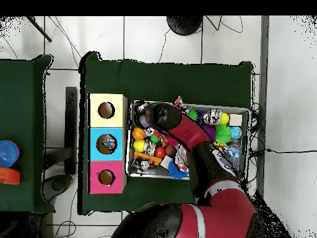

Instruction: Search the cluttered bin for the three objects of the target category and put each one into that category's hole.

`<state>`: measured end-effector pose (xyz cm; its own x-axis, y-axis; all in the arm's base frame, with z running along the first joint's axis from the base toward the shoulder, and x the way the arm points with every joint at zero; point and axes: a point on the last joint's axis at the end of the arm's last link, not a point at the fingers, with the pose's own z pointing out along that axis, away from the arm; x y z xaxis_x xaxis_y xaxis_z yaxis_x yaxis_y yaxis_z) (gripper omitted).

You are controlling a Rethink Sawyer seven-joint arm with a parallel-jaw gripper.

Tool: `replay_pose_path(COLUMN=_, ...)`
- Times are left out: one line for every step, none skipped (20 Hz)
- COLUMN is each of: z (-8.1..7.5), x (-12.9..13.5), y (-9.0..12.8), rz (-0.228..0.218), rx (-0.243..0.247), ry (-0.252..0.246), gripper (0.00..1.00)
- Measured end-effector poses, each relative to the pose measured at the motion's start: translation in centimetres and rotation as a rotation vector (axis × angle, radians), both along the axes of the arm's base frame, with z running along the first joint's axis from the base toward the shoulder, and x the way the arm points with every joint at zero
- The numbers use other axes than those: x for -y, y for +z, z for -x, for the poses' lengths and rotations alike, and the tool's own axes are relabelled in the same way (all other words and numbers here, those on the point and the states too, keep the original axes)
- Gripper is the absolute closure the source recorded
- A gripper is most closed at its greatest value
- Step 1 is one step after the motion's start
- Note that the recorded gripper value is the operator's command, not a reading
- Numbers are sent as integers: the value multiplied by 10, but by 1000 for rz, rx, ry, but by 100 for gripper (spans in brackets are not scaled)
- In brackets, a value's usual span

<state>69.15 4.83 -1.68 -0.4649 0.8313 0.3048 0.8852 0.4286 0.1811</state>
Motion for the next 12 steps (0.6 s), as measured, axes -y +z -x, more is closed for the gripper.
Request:
replay_pose_path(z=2, x=-2, y=0, rz=45, rx=5, ry=35, gripper=100)
replay_pose_path(z=1, x=-5, y=0, rz=73, rx=10, ry=56, gripper=100)
replay_pose_path(z=0, x=-10, y=3, rz=116, rx=17, ry=89, gripper=100)
replay_pose_path(z=-1, x=-14, y=4, rz=144, rx=22, ry=113, gripper=100)
replay_pose_path(z=-2, x=-26, y=7, rz=197, rx=33, ry=162, gripper=100)
replay_pose_path(z=-3, x=-32, y=8, rz=223, rx=39, ry=186, gripper=100)
replay_pose_path(z=-4, x=-37, y=8, rz=242, rx=44, ry=202, gripper=100)
replay_pose_path(z=-4, x=-45, y=9, rz=282, rx=53, ry=237, gripper=100)
replay_pose_path(z=-4, x=-48, y=8, rz=303, rx=57, ry=255, gripper=100)
replay_pose_path(z=-4, x=-50, y=8, rz=318, rx=59, ry=266, gripper=100)
replay_pose_path(z=-4, x=-53, y=8, rz=343, rx=63, ry=284, gripper=100)
replay_pose_path(z=-4, x=-56, y=8, rz=375, rx=67, ry=302, gripper=100)
